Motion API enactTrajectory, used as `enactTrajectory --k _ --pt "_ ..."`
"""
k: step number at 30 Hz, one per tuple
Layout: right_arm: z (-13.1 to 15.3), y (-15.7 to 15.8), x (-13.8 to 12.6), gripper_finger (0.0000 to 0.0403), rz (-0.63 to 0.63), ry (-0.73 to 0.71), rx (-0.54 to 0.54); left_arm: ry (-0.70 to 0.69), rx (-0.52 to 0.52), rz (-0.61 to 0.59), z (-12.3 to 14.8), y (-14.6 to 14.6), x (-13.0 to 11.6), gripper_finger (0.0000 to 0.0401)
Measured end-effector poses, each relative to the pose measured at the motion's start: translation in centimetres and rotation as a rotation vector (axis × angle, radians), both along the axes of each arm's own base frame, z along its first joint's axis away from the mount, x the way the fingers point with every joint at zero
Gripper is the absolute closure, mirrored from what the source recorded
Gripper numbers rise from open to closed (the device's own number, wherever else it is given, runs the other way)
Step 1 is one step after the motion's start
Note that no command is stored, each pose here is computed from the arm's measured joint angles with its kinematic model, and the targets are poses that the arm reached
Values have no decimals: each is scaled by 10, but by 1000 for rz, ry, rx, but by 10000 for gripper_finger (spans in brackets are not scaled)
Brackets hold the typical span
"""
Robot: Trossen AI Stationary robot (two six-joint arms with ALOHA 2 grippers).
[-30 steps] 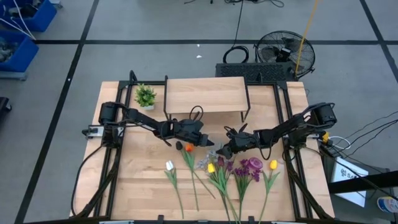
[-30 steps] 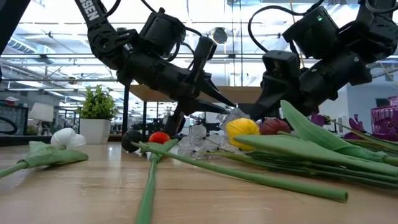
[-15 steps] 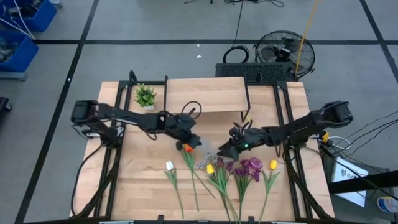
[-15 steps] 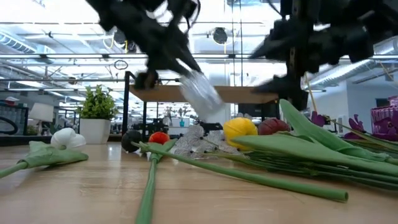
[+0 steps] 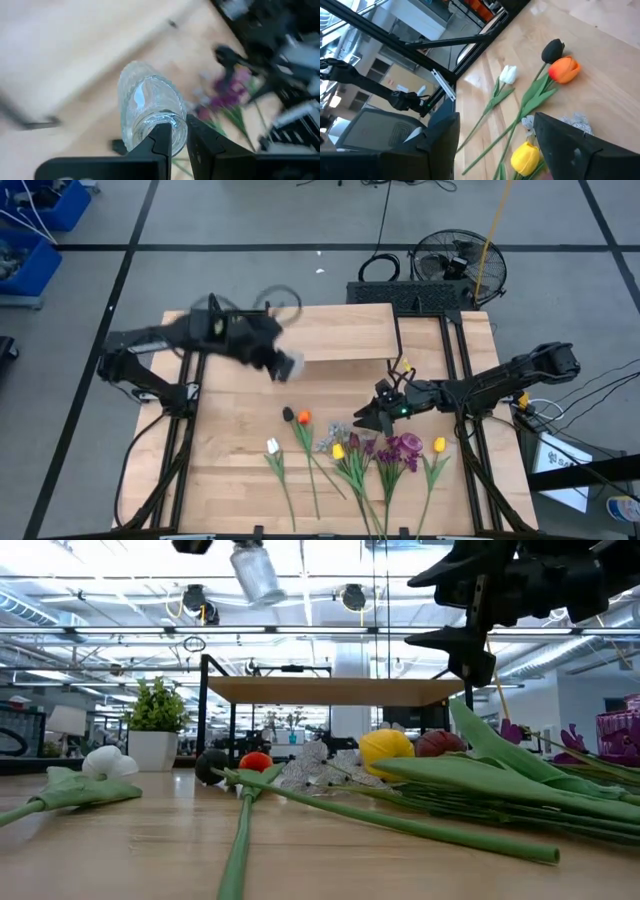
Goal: Pick and place flowers into a vace then onto a shelf
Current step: Put the white vase on the shelf
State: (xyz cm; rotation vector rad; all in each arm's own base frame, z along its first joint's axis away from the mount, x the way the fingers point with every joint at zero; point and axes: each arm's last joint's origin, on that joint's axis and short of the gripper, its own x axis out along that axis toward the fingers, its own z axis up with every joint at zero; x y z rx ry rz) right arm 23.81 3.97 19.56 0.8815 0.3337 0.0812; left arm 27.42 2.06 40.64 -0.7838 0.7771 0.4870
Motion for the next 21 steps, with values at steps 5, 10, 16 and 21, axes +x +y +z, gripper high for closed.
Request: enactTrajectory --k 5,10,16,21 --pt "-1 0 0 156 0 10 -1 79 35 64 14 40 -15 360" --pt "0 0 0 156 0 -2 1 172 21 66 -1 78 -11 360" --pt "0 0 0 156 -1 -1 0 266 -41 43 -34 119 10 360" --pt "0 0 0 156 -2 -1 5 314 -64 27 -51 132 19 354"
